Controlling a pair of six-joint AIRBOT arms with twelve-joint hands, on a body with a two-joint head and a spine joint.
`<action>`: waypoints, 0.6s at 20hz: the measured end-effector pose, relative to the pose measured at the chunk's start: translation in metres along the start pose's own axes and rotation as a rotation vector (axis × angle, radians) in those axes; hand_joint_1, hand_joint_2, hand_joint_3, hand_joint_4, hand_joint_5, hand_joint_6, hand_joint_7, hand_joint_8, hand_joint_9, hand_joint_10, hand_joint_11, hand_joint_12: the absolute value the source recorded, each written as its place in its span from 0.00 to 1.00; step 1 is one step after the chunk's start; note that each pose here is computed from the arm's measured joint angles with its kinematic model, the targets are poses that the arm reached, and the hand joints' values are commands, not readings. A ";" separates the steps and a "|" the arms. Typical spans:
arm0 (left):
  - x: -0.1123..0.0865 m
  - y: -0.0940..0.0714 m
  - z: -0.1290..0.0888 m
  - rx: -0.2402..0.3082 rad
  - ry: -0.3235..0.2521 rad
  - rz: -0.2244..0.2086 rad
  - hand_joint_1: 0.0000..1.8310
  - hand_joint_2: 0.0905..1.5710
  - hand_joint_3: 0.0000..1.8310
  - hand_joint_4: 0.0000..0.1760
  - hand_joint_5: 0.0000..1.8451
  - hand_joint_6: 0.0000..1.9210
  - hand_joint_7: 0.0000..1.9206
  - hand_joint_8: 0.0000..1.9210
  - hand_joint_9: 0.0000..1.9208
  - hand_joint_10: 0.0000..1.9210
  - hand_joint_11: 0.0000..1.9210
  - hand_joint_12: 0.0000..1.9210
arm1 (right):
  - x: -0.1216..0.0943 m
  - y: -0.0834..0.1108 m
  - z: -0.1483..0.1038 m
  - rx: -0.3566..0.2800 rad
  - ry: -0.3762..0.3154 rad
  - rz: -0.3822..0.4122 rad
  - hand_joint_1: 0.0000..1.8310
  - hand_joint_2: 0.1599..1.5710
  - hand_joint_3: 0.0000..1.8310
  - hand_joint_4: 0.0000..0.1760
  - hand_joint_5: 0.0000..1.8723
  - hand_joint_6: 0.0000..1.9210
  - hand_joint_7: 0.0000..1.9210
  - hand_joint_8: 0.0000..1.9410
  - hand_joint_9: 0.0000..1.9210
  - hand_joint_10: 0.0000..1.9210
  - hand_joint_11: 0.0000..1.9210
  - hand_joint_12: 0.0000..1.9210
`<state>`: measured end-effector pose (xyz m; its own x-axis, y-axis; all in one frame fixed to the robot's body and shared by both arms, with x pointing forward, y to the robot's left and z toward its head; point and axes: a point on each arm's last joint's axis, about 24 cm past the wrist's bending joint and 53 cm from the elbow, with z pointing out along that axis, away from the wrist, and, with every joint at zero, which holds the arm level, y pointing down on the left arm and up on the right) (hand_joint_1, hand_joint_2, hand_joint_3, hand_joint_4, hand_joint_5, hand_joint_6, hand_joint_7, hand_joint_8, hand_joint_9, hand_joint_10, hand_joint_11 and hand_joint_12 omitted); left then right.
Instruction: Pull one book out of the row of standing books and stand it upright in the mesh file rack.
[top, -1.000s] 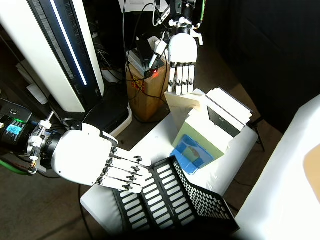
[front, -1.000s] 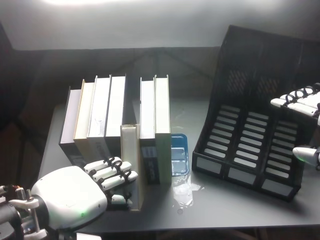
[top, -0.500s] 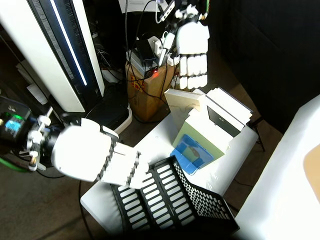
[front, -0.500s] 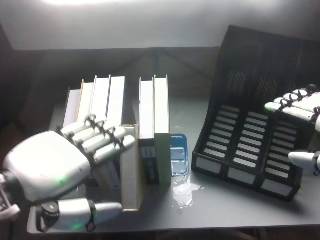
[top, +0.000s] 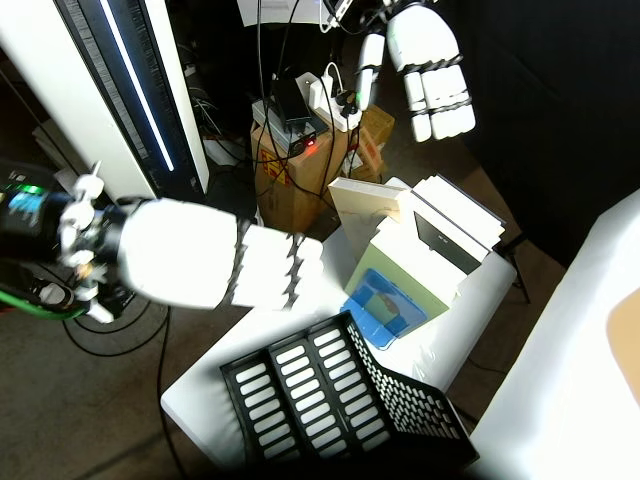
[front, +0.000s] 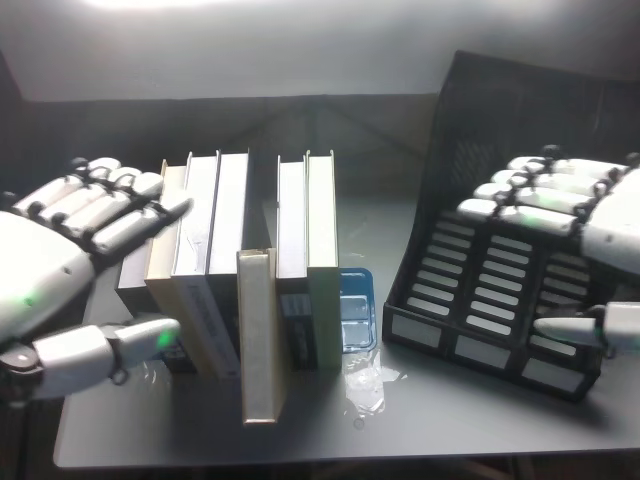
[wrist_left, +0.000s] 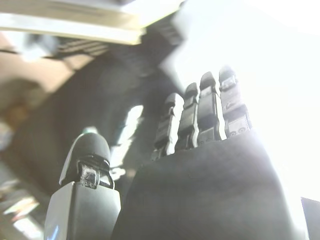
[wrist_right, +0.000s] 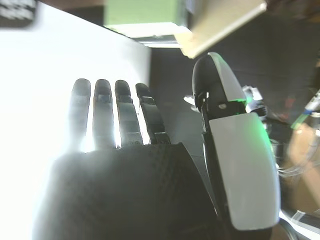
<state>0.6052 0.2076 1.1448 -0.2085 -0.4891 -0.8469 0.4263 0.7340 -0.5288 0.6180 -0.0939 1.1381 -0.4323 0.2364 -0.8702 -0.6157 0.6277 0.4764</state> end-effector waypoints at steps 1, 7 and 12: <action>-0.009 0.009 -0.003 -0.027 -0.037 -0.023 0.06 0.80 0.00 0.36 0.00 0.00 0.00 0.00 0.00 0.00 0.00 0.00 | 0.004 0.011 0.009 -0.034 0.026 -0.019 0.36 0.74 0.00 0.00 0.00 0.00 0.00 0.00 0.00 0.00 0.00 0.00; -0.038 0.043 -0.014 -0.128 -0.149 -0.040 0.11 0.81 0.00 0.18 0.02 0.01 0.00 0.00 0.00 0.00 0.00 0.00 | 0.039 0.052 0.052 -0.158 0.161 -0.092 0.45 0.65 0.00 0.00 0.00 0.00 0.00 0.00 0.00 0.00 0.00 0.00; -0.045 0.055 -0.013 -0.147 -0.162 -0.056 0.10 0.81 0.00 0.28 0.01 0.00 0.00 0.00 0.00 0.00 0.00 0.00 | 0.042 0.092 0.088 -0.260 0.179 -0.208 0.43 0.64 0.00 0.00 0.00 0.00 0.00 0.00 0.00 0.00 0.00 0.00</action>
<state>0.6263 0.2763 1.1530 -0.0794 -0.5917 -0.8023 0.2822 0.7586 -0.5873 0.6008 0.0387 1.1341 -0.3746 -0.0241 -0.9269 -0.8394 0.4335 0.3279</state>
